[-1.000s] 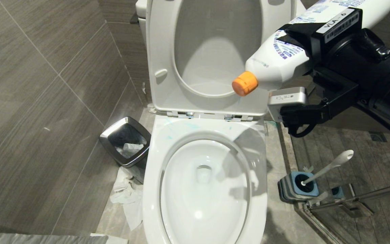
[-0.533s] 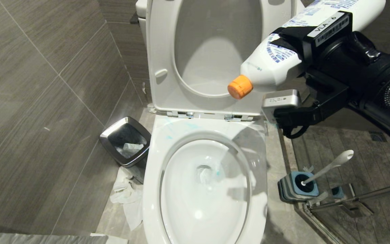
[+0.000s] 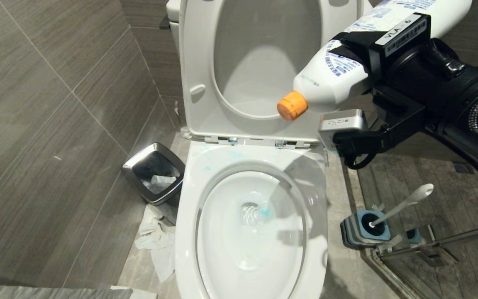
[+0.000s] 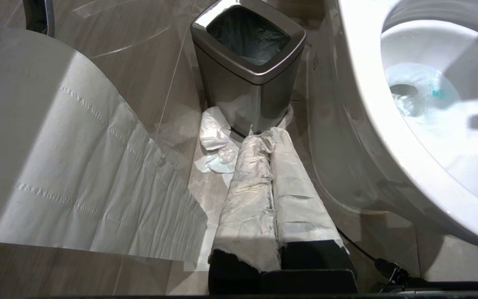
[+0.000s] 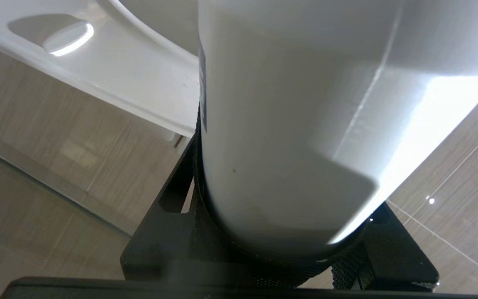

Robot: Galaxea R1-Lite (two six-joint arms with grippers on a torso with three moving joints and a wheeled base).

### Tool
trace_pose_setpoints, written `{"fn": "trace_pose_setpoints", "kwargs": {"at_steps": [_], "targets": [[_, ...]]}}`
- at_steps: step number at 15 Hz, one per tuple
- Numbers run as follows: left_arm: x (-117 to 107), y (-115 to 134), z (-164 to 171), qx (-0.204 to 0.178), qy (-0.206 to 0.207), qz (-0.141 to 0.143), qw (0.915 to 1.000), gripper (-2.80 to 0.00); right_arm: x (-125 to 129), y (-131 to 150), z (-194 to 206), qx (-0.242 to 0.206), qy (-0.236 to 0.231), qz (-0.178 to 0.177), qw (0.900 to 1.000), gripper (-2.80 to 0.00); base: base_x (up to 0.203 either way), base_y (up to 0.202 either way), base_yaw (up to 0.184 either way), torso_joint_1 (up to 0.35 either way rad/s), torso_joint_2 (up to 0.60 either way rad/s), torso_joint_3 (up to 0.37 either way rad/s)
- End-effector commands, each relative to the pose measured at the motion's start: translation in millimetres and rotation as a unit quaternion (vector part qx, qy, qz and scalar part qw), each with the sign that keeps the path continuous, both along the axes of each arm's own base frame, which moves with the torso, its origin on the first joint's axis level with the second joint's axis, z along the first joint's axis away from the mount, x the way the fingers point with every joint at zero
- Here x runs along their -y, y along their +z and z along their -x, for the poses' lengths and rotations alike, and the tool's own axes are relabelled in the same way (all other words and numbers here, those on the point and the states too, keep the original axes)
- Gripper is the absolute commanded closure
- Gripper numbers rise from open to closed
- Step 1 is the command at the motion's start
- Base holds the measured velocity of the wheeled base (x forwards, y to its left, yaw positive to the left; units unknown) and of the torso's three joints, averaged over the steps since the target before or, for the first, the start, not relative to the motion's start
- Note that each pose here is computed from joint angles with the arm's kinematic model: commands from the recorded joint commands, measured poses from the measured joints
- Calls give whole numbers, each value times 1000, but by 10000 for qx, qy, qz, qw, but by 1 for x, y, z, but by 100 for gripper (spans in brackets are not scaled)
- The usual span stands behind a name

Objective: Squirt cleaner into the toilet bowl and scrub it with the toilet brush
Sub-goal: Pour in the cleaning agent

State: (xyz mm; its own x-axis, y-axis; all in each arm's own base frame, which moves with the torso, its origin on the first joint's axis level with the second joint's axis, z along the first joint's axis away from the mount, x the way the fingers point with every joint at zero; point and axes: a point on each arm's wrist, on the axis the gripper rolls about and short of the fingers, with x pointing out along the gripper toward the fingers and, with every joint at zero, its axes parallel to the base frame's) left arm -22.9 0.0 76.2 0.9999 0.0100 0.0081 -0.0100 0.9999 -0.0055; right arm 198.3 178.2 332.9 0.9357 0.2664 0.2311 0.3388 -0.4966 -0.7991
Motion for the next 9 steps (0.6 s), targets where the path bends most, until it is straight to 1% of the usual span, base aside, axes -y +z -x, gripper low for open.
{"fn": "trace_pose_setpoints", "kwargs": {"at_steps": [1,9], "targets": [[0,-2,0,-28,4,4,10000,0,0,1,0,35,-25,40,10000,0,0,0,0,0,0,0],[0,-2,0,-27,4,4,10000,0,2,1,2,37,-23,29,10000,0,0,0,0,0,0,0]]}}
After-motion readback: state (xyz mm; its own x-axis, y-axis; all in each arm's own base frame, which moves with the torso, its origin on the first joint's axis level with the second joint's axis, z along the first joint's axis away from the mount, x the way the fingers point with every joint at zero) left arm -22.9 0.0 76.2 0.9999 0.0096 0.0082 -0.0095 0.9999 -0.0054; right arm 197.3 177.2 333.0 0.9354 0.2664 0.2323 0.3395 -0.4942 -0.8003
